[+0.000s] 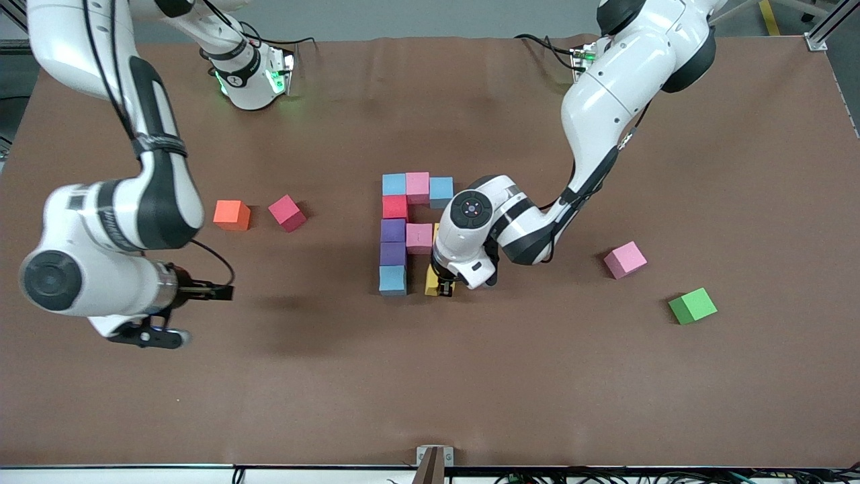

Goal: Arrange 11 blocks into digit 3
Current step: 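Carry the yellow cube to the center group with the left gripper, then lower the yellow cube into the group while the right gripper withdraws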

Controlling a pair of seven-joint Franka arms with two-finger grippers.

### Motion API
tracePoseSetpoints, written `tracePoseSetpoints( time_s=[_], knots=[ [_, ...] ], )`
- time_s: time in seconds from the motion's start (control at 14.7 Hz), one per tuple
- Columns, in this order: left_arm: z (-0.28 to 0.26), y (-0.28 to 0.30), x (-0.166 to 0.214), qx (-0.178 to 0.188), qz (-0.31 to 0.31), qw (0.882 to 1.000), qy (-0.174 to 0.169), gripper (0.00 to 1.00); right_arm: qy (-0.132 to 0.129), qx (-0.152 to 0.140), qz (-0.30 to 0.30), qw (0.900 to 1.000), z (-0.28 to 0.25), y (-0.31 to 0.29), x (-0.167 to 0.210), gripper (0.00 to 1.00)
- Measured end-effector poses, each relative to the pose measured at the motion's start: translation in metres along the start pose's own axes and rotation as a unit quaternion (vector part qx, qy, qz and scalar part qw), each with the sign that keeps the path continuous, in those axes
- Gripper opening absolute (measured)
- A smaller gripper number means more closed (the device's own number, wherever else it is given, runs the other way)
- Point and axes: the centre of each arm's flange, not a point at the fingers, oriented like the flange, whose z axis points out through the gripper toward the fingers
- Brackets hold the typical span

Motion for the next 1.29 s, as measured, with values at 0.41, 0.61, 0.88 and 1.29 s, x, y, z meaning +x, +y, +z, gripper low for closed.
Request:
tracePoseSetpoints(
  time_s=[0.41, 0.61, 0.88, 1.29],
  knots=[
    [0.002, 0.001, -0.008, -0.006, -0.028, 0.999, -0.021, 0.54, 0.024, -0.016, -0.026, 0.999, -0.039, 0.043, -0.056, 1.00],
    [0.004, -0.001, -0.016, -0.008, -0.037, 0.999, -0.027, 0.54, 0.031, -0.010, -0.040, 0.999, -0.056, 0.088, -0.070, 1.00],
    [0.005, -0.001, -0.021, -0.009, -0.042, 0.999, -0.029, 0.54, 0.043, -0.003, -0.036, 0.998, -0.087, 0.129, -0.084, 1.00],
    [0.007, -0.001, -0.020, -0.010, -0.043, 0.999, -0.031, 0.69, 0.044, -0.006, -0.032, 0.999, -0.111, 0.135, -0.092, 1.00]
  ],
)
